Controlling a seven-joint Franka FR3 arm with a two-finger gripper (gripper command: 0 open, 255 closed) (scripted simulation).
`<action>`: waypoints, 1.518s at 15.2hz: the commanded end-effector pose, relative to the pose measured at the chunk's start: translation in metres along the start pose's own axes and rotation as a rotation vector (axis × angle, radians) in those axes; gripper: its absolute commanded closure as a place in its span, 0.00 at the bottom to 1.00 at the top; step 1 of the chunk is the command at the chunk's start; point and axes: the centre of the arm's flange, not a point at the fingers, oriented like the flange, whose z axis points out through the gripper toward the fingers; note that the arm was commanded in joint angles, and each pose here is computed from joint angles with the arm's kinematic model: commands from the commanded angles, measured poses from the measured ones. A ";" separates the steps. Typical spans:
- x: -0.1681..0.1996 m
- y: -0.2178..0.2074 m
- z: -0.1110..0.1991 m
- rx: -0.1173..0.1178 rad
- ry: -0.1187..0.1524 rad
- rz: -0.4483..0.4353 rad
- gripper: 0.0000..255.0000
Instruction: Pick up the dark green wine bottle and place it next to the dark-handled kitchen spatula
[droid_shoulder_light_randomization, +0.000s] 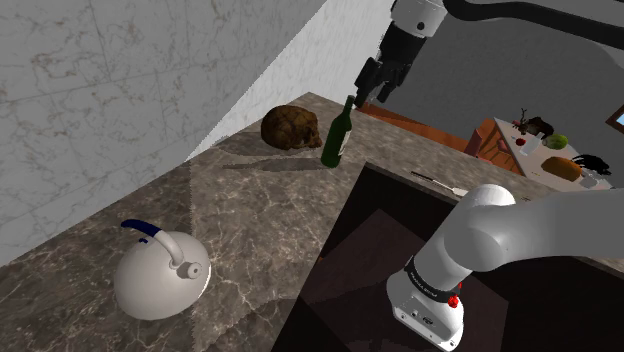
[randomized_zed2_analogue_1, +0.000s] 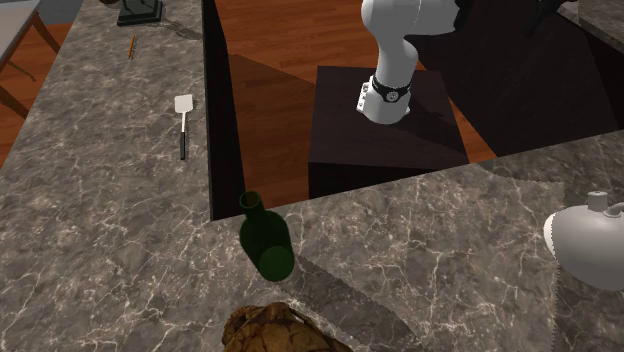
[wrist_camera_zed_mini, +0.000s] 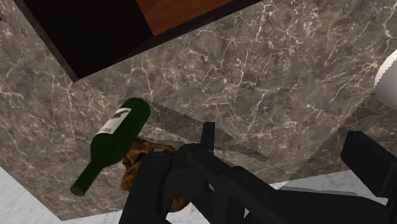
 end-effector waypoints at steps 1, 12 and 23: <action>0.000 0.000 0.000 0.000 0.000 0.000 0.00; 0.086 0.113 0.051 0.023 -0.036 -0.029 0.00; 0.174 0.223 0.107 0.046 -0.071 -0.058 0.00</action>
